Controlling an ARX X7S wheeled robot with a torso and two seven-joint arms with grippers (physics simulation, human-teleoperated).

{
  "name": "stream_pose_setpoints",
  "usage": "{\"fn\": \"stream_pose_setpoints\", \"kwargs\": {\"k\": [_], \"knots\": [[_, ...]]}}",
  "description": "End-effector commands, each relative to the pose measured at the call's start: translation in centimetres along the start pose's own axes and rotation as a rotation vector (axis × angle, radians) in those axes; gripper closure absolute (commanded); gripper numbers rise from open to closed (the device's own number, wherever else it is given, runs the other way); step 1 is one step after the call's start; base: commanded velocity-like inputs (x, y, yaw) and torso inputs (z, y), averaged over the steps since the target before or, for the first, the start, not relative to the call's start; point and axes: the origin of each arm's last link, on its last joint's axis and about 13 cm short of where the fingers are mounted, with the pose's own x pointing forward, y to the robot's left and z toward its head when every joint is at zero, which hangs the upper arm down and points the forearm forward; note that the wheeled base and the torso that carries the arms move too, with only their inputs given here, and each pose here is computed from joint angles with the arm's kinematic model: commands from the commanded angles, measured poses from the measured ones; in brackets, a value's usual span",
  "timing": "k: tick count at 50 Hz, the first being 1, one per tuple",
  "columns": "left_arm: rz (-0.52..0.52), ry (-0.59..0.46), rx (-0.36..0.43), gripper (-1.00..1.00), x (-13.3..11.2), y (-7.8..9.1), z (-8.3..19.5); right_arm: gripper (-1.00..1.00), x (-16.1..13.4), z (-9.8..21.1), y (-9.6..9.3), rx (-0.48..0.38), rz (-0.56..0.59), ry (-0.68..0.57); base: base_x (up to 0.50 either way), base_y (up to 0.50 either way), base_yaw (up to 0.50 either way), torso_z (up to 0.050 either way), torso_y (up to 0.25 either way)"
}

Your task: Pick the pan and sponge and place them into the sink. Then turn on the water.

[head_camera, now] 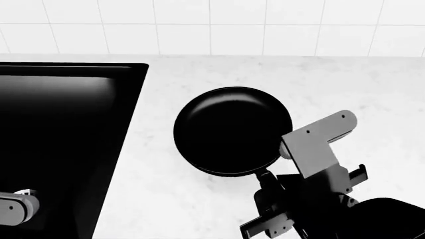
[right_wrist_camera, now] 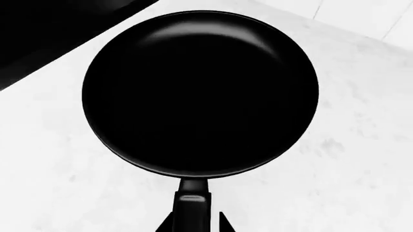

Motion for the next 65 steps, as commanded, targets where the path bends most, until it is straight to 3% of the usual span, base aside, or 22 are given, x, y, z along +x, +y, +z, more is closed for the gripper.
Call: {"fn": "stream_pose_setpoints", "kwargs": {"k": [1,3,5,7,8,9,11,12,13,16,20,28,56,65], "knots": [[0.008,0.012,0.003,-1.00,0.0,0.2,-0.3,1.00,-0.9,1.2,-0.3,-0.002,-0.055,-0.203,0.00,0.00,0.00,0.000,0.000],[0.007,0.012,0.003,-1.00,-0.2,0.5,-0.4,1.00,-0.8,1.1,-0.2,0.033,-0.054,-0.243,0.00,0.00,0.00,0.000,0.000],[0.007,0.012,0.003,-1.00,0.1,0.1,-0.4,1.00,-0.7,0.8,-0.2,0.142,-0.043,-0.301,0.00,0.00,0.00,0.000,0.005],[0.007,0.011,0.003,-1.00,0.0,0.2,-0.4,1.00,-0.5,0.2,0.0,0.047,-0.045,-0.263,0.00,0.00,0.00,0.000,0.000],[0.008,0.010,0.006,-1.00,0.1,0.0,-0.4,1.00,-0.4,0.3,0.0,0.060,-0.063,-0.341,0.00,0.00,0.00,0.000,0.000],[0.010,0.011,0.007,-1.00,0.1,0.1,-0.4,1.00,-0.4,0.1,0.4,0.006,-0.007,-0.332,0.00,0.00,0.00,0.000,0.000],[0.012,0.012,0.007,-1.00,0.1,0.1,-0.4,1.00,-0.2,-0.1,0.5,-0.096,-0.025,-0.323,0.00,0.00,0.00,0.000,0.000],[0.013,0.012,0.009,-1.00,0.0,0.2,-0.4,1.00,-0.2,0.0,0.4,-0.057,-0.043,-0.349,0.00,0.00,0.00,0.000,0.010],[0.013,0.012,0.009,-1.00,0.1,0.1,-0.4,1.00,-0.2,-0.2,0.6,-0.028,0.014,-0.318,0.00,0.00,0.00,0.000,0.000],[0.013,0.012,0.012,-1.00,0.1,0.2,-0.4,1.00,-0.3,-0.1,0.5,0.001,-0.001,-0.322,0.00,0.00,0.00,0.000,0.000],[0.016,0.010,0.012,-1.00,0.0,0.3,-0.4,1.00,-0.5,-0.1,0.3,0.104,-0.025,-0.311,0.00,0.00,0.00,0.000,0.003],[0.016,0.000,0.013,-1.00,0.1,0.1,-0.1,1.00,-1.3,-0.5,0.1,0.179,-0.034,-0.293,0.00,0.00,0.00,0.000,0.001],[0.025,-0.027,0.005,-1.00,-0.2,0.6,0.4,1.00,-1.9,-1.5,0.3,0.125,-0.019,-0.220,0.00,0.00,0.00,0.001,0.002],[0.032,-0.028,0.006,-1.00,-0.2,0.8,0.4,1.00,-1.8,-1.8,0.4,0.118,-0.012,-0.212,0.00,0.50,0.00,0.000,0.001]]}}
